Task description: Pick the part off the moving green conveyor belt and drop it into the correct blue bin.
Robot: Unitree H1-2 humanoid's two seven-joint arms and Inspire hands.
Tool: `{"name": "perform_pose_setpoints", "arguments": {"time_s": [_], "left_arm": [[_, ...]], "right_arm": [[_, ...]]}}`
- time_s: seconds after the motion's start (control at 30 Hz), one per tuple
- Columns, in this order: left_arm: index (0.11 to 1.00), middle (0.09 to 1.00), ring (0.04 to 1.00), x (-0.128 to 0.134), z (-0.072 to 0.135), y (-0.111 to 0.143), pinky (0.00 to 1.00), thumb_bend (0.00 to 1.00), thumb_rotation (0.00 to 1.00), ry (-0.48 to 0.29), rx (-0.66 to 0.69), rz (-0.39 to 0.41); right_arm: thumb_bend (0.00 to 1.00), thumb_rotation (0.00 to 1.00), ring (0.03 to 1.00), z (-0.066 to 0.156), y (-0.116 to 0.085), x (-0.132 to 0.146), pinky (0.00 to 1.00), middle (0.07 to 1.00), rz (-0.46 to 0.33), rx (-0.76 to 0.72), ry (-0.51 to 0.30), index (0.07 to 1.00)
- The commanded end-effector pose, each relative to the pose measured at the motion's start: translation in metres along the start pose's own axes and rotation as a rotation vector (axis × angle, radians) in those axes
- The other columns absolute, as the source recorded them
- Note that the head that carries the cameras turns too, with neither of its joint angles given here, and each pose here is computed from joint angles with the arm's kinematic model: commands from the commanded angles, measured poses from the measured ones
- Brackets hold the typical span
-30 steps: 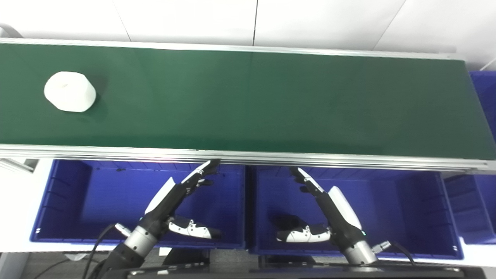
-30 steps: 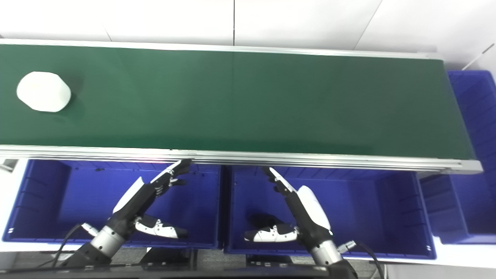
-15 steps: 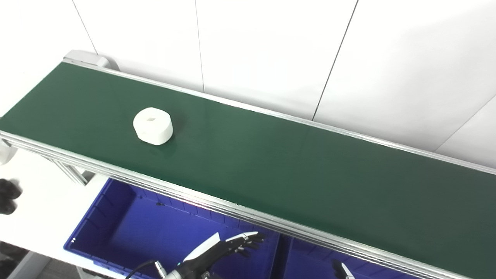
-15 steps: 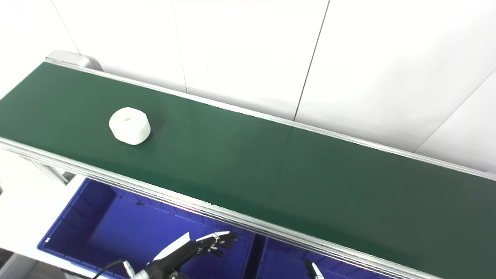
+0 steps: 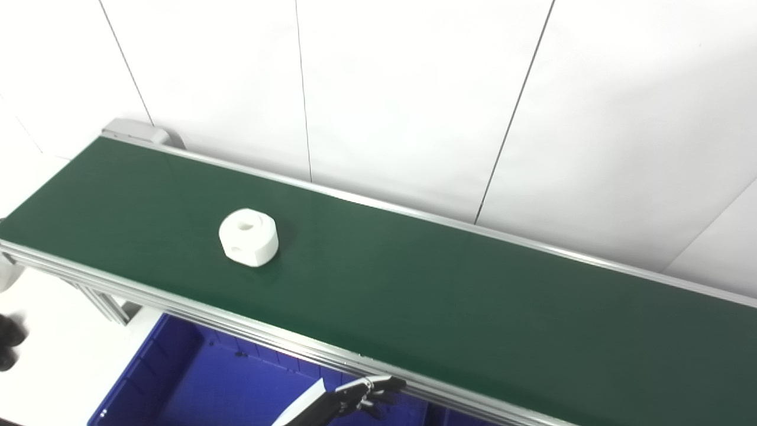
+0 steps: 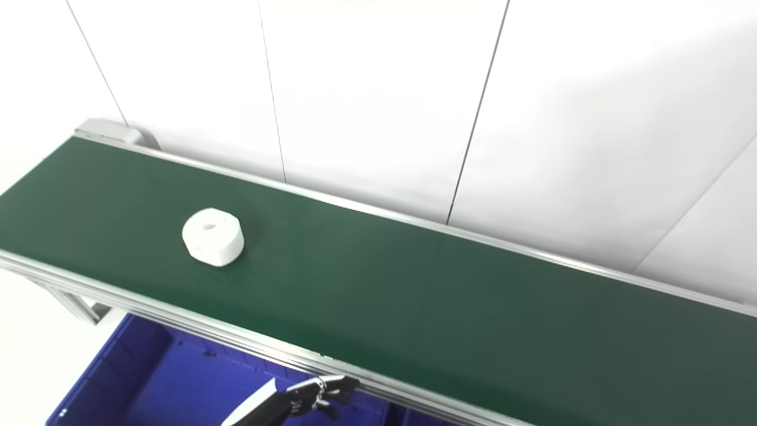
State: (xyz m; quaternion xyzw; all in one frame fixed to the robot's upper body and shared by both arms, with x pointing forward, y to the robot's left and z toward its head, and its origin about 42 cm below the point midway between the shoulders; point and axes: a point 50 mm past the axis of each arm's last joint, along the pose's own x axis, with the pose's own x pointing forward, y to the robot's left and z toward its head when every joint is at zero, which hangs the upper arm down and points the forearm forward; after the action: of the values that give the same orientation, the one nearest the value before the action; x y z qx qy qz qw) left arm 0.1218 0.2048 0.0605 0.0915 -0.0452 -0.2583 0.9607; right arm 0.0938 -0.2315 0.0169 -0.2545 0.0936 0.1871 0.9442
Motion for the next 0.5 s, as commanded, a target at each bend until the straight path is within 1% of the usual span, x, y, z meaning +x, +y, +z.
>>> {"name": "perform_pose_setpoints", "arguments": {"time_s": [0.0, 0.1, 0.13, 0.2, 0.27, 0.4, 0.47], "left_arm": [[0.836, 0.857, 0.809, 0.008, 0.024, 0.018, 0.70, 0.94, 0.18, -0.124, 0.036, 0.016], [0.829, 0.854, 0.810, 0.019, 0.042, 0.036, 0.71, 0.94, 0.19, -0.204, 0.079, 0.041], [0.830, 0.855, 0.812, 0.020, 0.045, 0.040, 0.71, 0.94, 0.18, -0.217, 0.083, 0.047], [0.840, 0.861, 0.821, 0.029, 0.054, 0.054, 0.71, 0.93, 0.19, -0.255, 0.145, 0.043], [0.852, 0.872, 0.834, 0.036, 0.059, 0.066, 0.73, 0.92, 0.21, -0.279, 0.192, 0.029], [0.874, 0.895, 0.853, 0.052, 0.065, 0.085, 0.77, 0.92, 0.24, -0.309, 0.268, 0.017], [0.875, 0.903, 0.860, 0.060, 0.067, 0.093, 0.77, 0.91, 0.21, -0.326, 0.274, 0.033]], "right_arm": [[0.94, 0.25, 0.869, 0.007, 0.000, 0.005, 0.77, 0.896, -0.018, 0.002, -0.052, 0.924], [0.95, 0.25, 0.867, 0.007, 0.000, 0.007, 0.76, 0.895, -0.023, 0.007, -0.054, 0.919], [0.95, 0.25, 0.863, 0.007, 0.000, 0.008, 0.76, 0.891, -0.025, 0.004, -0.056, 0.917], [0.95, 0.23, 0.864, 0.007, 0.001, 0.009, 0.75, 0.894, -0.026, 0.006, -0.059, 0.918], [0.95, 0.22, 0.864, 0.006, 0.001, 0.010, 0.75, 0.896, -0.026, 0.010, -0.061, 0.917], [0.95, 0.25, 0.853, 0.005, 0.000, 0.013, 0.73, 0.893, -0.028, -0.003, -0.069, 0.914], [0.95, 0.25, 0.852, 0.005, -0.001, 0.013, 0.73, 0.895, -0.025, -0.001, -0.071, 0.915]]}}
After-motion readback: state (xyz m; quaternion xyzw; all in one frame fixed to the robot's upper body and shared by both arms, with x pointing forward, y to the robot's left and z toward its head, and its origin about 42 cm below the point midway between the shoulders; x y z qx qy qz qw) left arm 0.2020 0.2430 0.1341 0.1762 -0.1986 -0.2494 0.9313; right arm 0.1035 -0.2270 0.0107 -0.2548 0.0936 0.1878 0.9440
